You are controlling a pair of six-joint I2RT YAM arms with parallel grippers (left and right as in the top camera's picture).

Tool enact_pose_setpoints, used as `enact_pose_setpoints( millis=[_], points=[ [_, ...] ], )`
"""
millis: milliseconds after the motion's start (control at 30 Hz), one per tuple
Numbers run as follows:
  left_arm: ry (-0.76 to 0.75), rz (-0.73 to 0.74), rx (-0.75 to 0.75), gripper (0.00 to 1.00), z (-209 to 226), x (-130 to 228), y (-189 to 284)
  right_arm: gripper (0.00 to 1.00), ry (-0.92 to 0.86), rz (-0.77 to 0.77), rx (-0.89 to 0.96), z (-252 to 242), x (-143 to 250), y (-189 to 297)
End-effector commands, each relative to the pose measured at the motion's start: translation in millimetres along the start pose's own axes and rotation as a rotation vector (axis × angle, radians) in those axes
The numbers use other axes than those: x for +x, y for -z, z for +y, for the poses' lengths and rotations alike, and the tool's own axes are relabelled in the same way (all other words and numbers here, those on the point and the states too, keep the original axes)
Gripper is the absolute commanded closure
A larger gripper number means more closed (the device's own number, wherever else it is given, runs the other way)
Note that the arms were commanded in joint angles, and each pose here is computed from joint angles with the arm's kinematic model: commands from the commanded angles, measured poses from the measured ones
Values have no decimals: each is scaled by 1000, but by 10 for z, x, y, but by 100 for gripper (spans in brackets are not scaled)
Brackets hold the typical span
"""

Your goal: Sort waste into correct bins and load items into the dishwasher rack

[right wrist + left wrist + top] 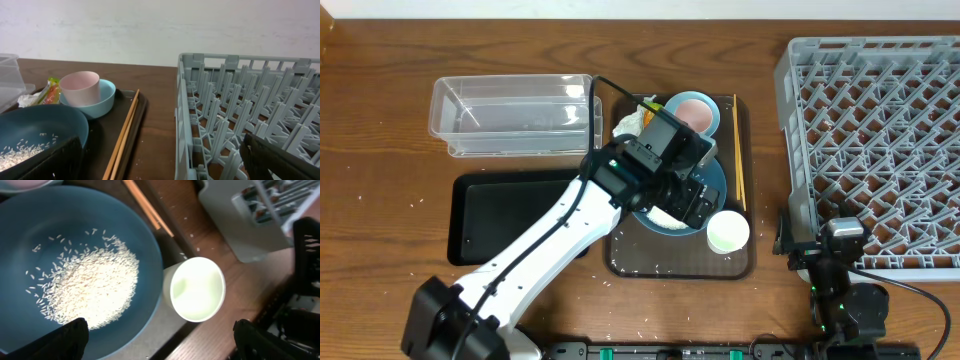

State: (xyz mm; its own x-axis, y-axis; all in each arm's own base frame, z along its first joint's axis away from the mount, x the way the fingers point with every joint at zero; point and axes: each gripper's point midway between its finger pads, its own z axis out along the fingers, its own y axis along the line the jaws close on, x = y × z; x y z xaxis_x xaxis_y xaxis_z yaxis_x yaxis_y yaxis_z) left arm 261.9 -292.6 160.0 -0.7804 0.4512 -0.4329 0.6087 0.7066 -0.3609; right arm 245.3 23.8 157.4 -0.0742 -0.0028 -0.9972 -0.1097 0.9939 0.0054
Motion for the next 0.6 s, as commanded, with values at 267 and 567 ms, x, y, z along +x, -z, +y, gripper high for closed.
enact_pose_setpoints(
  millis=[267,567],
  points=[
    [55,-137,-393,5,648,-278,165,1,16,5,-3,15,19,-2],
    [350,-427,-376,5,681,-787,308,1,16,5,-3,15,19,-2]
  ],
)
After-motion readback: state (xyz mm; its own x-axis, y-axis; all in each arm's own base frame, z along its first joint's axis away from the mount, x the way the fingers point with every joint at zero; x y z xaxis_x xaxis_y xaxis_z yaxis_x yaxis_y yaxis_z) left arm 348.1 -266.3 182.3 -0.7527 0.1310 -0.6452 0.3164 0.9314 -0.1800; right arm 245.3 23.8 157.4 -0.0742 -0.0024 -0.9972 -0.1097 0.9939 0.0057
